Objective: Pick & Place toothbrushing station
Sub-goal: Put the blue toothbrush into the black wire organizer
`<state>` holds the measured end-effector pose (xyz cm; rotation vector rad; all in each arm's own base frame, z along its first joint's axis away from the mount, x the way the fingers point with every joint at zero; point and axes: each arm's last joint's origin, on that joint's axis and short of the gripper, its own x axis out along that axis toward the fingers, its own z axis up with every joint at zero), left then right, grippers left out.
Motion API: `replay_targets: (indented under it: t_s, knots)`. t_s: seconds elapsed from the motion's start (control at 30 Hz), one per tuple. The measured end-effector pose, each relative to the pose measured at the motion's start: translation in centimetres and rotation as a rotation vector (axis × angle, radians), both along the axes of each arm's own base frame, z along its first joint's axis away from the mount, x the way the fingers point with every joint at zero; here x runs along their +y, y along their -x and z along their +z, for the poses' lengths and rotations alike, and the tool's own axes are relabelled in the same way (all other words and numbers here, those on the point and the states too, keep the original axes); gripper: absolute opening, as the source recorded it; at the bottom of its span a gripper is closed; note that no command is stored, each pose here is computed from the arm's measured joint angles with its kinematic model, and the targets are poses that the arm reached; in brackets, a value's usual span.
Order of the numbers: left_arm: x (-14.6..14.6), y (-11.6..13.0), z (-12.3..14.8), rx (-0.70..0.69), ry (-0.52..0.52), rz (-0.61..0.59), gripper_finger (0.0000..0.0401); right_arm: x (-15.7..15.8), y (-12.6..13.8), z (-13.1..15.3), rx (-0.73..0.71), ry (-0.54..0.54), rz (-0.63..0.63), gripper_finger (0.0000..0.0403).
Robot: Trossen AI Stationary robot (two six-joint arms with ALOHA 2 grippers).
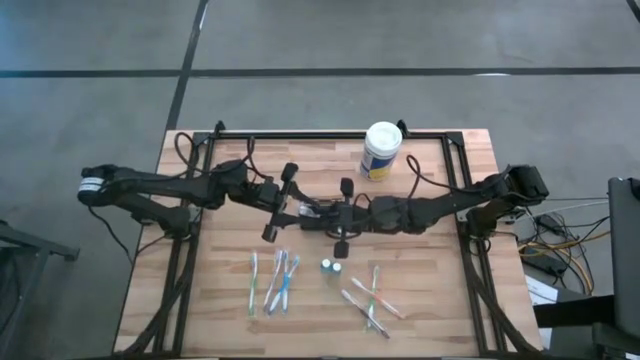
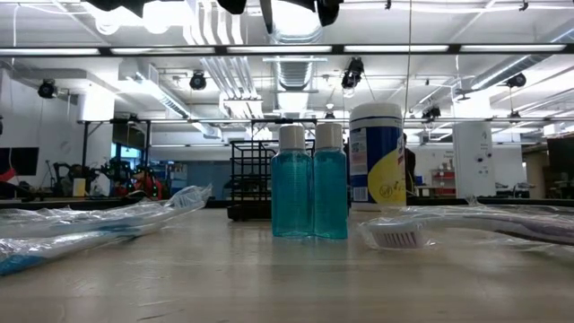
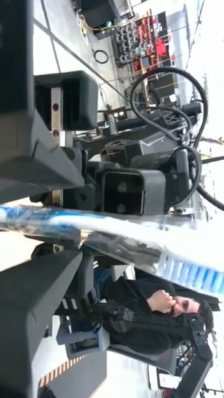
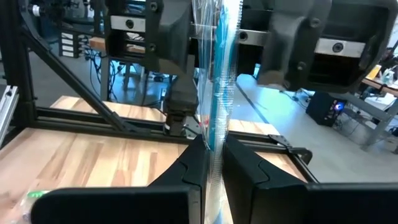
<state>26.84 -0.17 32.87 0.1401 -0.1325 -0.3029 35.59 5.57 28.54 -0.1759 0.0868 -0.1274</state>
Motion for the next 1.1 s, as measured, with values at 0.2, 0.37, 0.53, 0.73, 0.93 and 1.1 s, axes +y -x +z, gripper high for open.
replay_targets:
  t_s: [0.2,0.37,0.53,0.73,0.93,1.1]
  knots:
    - [0.0,0.0,0.1,-0.010,-0.014,0.002,0.0065,0.0,-0.1,0.3,-0.006,0.003,0.001,0.0029]
    - [0.1,0.0,0.1,-0.013,-0.017,0.010,0.0023,0.0,-0.1,0.2,-0.006,0.002,0.000,0.0029]
    - [0.0,0.0,0.1,-0.015,-0.024,0.010,0.0023,0.0,0.0,0.4,-0.007,-0.004,0.001,0.0033]
    - [0.0,0.5,0.6,-0.028,-0.020,0.003,0.0023,0.2,1.5,1.9,0.004,-0.003,0.015,0.0068]
    - [0.1,1.0,0.9,-0.038,-0.017,0.029,0.0023,-0.2,3.7,3.3,0.043,-0.040,0.009,0.0100]
    - [0.1,1.1,0.6,0.010,-0.013,0.047,0.0023,-0.3,7.8,5.2,0.017,-0.050,0.032,0.0095]
